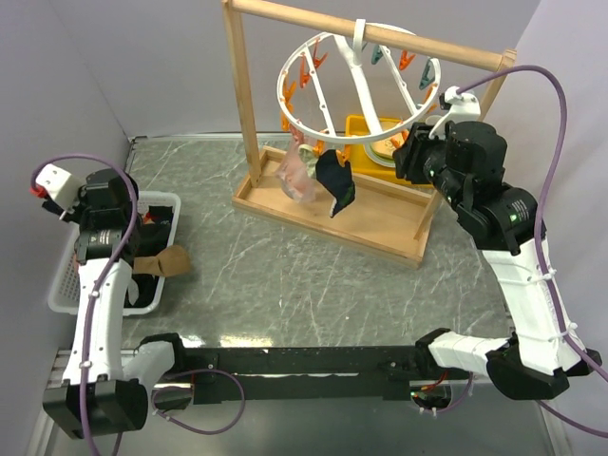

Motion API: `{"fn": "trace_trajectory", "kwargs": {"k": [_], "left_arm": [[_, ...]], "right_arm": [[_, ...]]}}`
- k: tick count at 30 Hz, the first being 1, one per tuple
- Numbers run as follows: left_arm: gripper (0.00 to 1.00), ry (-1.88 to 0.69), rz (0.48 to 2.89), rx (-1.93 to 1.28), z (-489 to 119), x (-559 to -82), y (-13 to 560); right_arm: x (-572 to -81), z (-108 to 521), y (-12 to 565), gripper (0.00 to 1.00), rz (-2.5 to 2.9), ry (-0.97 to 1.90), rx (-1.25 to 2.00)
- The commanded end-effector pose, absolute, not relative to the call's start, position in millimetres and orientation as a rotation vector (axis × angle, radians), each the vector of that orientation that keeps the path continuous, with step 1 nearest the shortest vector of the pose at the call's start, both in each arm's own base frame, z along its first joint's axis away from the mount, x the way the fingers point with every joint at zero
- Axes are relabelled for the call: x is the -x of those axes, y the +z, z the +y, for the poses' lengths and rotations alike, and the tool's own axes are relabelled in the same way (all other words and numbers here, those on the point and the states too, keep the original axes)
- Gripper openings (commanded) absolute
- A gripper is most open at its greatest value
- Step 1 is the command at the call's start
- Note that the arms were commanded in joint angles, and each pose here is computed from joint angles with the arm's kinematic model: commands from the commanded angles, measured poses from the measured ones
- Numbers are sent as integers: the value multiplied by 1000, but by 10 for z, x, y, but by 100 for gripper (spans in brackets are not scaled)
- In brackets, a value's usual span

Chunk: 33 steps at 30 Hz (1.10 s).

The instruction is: Remove the socks clipped to the hanger

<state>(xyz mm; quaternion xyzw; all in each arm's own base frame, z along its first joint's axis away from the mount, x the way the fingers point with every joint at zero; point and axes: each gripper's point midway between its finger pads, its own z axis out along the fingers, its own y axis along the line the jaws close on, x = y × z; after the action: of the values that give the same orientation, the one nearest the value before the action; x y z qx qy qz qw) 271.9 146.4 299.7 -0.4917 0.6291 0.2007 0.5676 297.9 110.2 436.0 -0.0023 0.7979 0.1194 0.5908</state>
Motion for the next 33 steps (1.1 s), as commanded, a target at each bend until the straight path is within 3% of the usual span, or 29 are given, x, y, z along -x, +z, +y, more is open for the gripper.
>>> {"fn": "trace_trajectory", "kwargs": {"k": [1,2,3,8,15,24,31,33], "left_arm": [[58,484,1412,1198,1591,-2853,3027],[86,459,1439,1173,1557,-2908,3025],[99,419,1470,1136,1498,-2969,3043],[99,-58,1511,752,750,-3282,3428],[100,-689,1492,266,-657,-3169,3819],[86,-1071,1434,-194,-2169,-2889,4021],[89,-1126,1398,-227,-2543,-3000,4030],[84,-1155,1394,-242,-2641,-3037,4033]], "right_arm": [[-2811,1029,4225,54,1901,278,16],[-2807,1024,4211,60,1905,277,12],[-2798,1021,4204,64,1907,278,11],[-2758,991,4191,70,1900,272,11],[-2646,1090,4286,70,1860,366,48],[-2688,1245,4258,75,1885,439,69],[-2649,1265,4333,77,1874,464,73],[-2638,1260,4334,77,1877,463,74]]}}
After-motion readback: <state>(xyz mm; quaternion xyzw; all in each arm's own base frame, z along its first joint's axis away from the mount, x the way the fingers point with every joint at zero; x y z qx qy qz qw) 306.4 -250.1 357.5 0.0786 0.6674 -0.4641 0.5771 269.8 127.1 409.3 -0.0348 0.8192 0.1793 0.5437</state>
